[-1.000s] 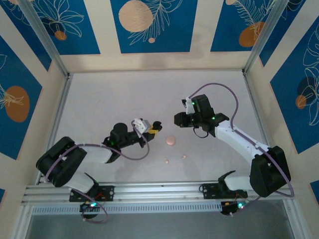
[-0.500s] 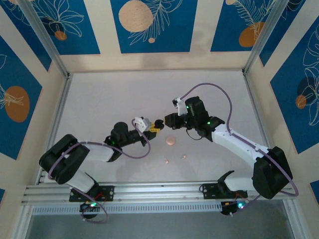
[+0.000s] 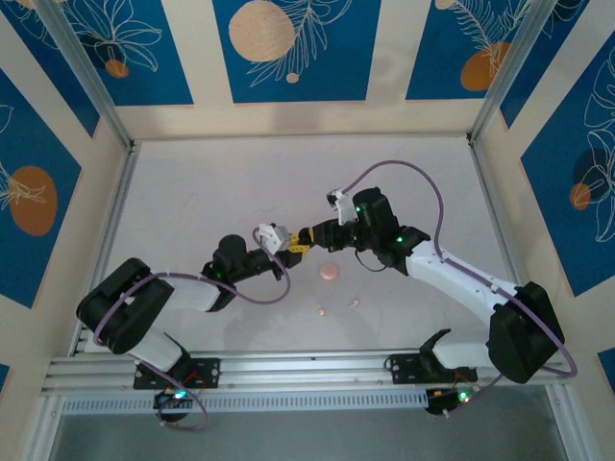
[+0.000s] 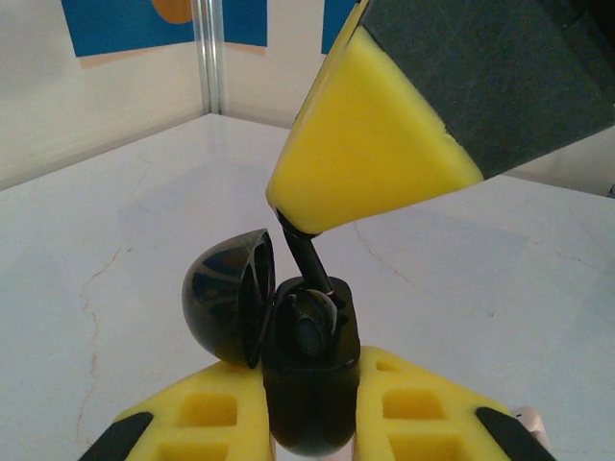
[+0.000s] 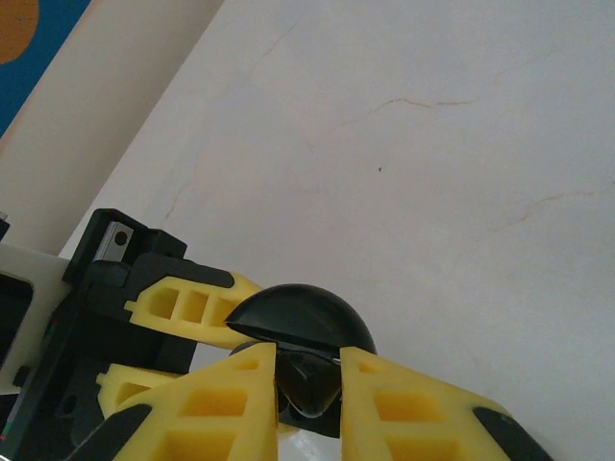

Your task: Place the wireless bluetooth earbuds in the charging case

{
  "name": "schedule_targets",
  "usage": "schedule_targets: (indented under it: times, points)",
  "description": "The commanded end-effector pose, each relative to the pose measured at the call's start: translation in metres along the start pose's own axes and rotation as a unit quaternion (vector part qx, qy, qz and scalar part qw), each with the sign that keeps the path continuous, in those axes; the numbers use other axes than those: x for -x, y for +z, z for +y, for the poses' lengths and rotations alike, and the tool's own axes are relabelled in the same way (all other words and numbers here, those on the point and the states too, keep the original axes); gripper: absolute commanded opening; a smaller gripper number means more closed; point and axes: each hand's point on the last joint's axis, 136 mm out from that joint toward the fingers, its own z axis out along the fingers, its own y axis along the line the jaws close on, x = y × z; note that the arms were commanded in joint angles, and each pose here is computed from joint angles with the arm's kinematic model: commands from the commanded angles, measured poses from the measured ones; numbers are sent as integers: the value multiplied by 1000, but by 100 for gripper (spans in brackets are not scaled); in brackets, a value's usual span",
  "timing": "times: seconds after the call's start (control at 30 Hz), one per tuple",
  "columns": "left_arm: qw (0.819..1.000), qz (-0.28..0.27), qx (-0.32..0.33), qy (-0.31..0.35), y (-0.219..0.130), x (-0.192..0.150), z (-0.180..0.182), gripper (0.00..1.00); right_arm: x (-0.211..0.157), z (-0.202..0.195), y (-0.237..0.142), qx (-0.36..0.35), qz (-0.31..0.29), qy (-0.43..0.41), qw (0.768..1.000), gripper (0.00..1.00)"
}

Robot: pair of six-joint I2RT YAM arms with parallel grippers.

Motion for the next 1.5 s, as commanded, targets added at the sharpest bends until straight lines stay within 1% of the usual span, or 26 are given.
schedule_targets:
  times: [0.0, 0.3, 0.5, 0.6, 0.73, 0.83, 0.93, 1.07, 1.23, 1.47]
  points:
    - [999, -32, -14, 4, 3, 20, -5, 17, -5, 2, 1, -2, 3, -21, 1000, 19]
    - [999, -45, 0, 7, 2, 28, -1, 17, -19, -5, 2, -47, 27, -40, 998, 19]
    - [999, -49, -2, 9, 2, 30, -2, 17, -23, -3, 3, -48, 37, -52, 997, 20]
    - [999, -50, -3, 11, 1, 31, -2, 17, -22, -1, 2, -44, 35, -51, 997, 25]
    - [999, -51, -3, 12, 0, 32, -3, 17, -16, 2, -3, -42, 22, -53, 997, 35]
    - [999, -51, -4, 14, 0, 32, -3, 17, -10, 7, -8, -34, 10, -54, 998, 38]
    - [999, -48, -4, 15, -1, 32, -4, 17, -5, 12, -12, -23, -3, -54, 998, 46]
    - [999, -46, -2, 18, -2, 32, -3, 17, 1, 16, -19, -15, -18, -55, 998, 52]
    - [999, -46, -3, 19, -3, 32, -4, 17, 6, 17, -29, -13, -33, -53, 998, 54]
    - [998, -51, -9, 22, -4, 36, -7, 17, -3, 6, -24, -15, -11, -33, 999, 55]
